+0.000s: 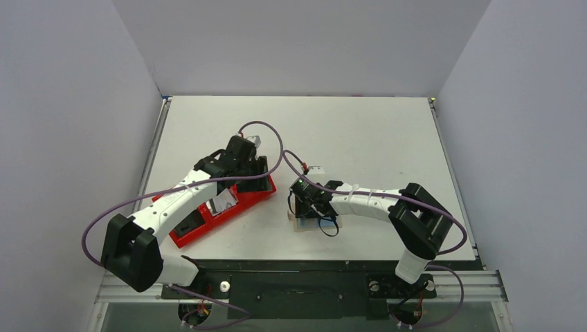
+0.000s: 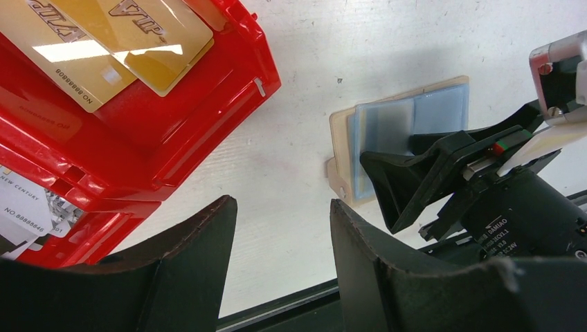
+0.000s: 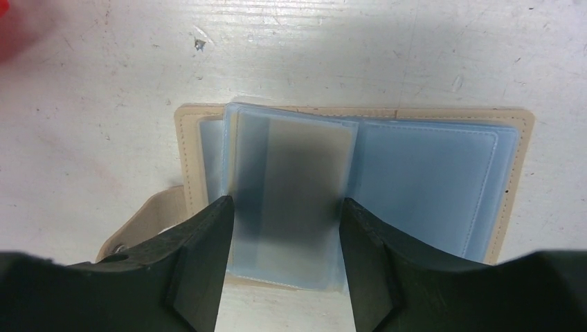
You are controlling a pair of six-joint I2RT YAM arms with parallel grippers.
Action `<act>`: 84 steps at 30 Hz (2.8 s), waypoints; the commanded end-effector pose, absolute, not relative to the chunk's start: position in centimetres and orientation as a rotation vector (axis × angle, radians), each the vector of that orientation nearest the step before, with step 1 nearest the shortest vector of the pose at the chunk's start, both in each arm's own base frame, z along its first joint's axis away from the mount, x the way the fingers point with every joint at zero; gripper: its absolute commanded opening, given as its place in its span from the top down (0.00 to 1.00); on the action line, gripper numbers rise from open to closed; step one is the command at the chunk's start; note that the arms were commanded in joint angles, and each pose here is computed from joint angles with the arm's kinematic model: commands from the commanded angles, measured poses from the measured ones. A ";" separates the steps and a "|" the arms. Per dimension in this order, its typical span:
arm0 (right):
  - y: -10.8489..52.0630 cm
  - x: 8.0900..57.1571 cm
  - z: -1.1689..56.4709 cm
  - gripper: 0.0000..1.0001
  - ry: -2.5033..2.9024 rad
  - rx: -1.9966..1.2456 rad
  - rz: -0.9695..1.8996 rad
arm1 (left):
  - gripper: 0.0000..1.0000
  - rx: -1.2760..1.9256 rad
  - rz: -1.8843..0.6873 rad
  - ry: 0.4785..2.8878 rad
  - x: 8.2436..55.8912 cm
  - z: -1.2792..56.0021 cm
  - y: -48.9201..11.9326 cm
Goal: Take the credit cards out of the card holder
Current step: Remove the credit card from the card holder.
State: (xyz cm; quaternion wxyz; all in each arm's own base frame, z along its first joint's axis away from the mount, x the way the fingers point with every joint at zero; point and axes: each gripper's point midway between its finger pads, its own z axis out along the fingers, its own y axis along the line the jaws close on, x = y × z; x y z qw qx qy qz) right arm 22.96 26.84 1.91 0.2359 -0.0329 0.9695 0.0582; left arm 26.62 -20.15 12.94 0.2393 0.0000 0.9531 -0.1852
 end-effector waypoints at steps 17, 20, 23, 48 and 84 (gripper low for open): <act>26.4 23.0 1.3 0.89 2.671 -0.044 0.206 | 0.50 0.066 -0.611 2.589 27.3 13.9 -23.0; 26.2 23.3 1.4 0.94 2.660 0.001 0.289 | 0.50 0.086 -0.694 2.585 27.4 14.2 -24.9; 26.8 23.2 1.4 1.00 2.667 0.034 0.419 | 0.50 0.104 -0.781 2.597 27.3 14.2 -27.3; 27.1 24.0 2.7 0.96 2.523 0.232 0.916 | 0.51 0.114 -0.923 2.752 28.4 6.0 -35.4; 21.5 22.6 11.1 0.51 2.353 0.221 0.659 | 0.50 0.247 -1.116 2.719 26.9 7.2 -40.9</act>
